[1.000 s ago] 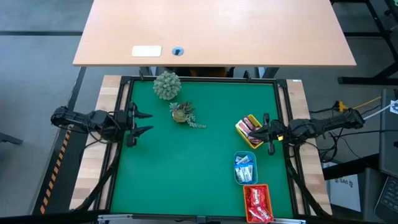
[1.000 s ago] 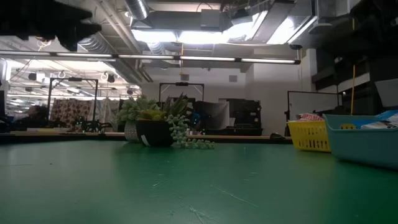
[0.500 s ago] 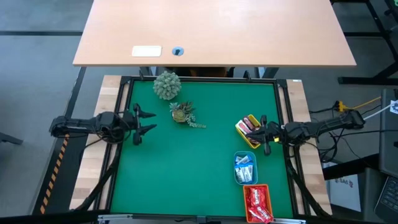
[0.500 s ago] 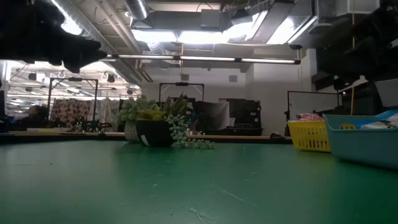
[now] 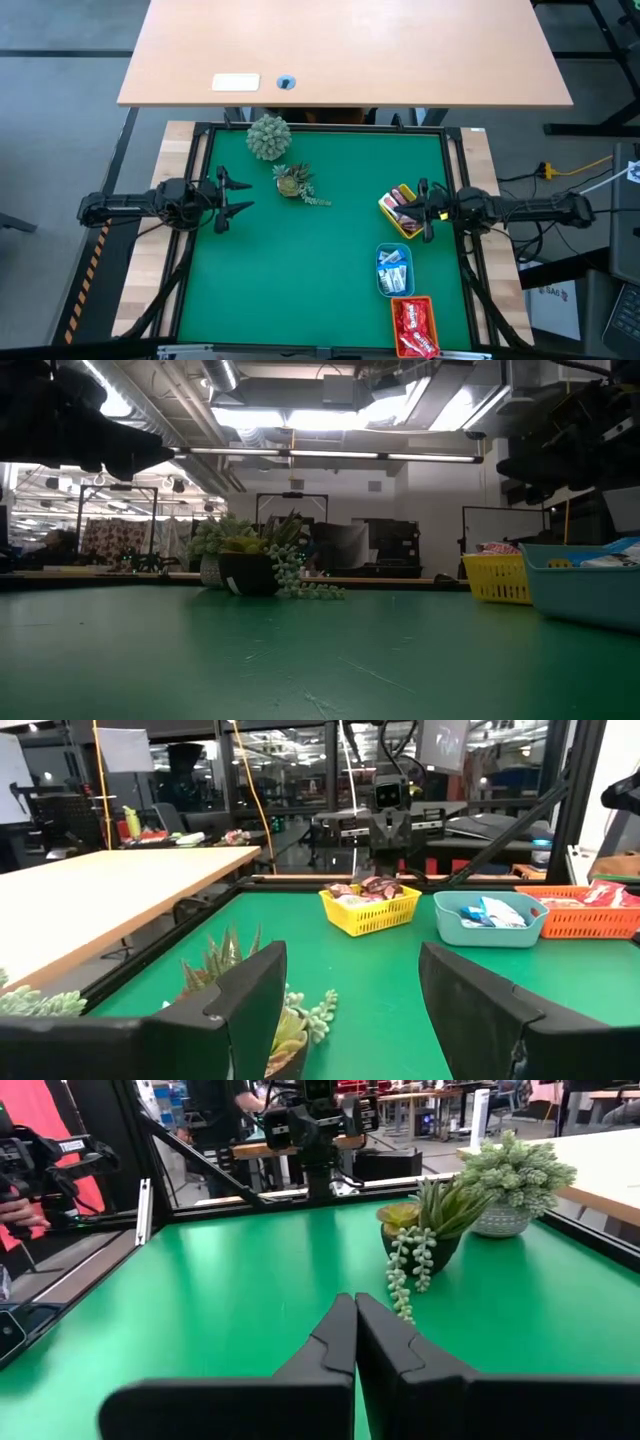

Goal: Sort candy
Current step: Return to Home Position

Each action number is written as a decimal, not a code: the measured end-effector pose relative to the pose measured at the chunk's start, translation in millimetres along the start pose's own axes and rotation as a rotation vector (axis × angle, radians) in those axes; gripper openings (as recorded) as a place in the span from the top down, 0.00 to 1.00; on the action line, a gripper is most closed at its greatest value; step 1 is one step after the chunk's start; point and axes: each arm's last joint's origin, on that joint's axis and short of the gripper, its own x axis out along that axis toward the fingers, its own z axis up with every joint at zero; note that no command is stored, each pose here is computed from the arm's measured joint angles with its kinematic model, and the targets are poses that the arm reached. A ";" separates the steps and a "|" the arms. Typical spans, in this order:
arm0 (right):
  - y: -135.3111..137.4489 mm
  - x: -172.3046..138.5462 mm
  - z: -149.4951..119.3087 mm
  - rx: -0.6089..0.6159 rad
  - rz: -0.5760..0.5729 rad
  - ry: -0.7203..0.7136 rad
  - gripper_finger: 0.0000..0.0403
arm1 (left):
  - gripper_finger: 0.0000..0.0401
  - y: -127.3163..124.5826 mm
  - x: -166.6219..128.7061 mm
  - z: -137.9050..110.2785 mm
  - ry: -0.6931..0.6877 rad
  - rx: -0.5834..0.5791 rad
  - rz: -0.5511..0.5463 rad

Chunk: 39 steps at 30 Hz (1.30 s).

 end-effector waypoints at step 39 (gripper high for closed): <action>-0.8 -17.1 5.4 -0.059 -0.018 -0.097 1.00 | 0.44 -0.1 0.0 0.2 -0.001 -0.004 0.000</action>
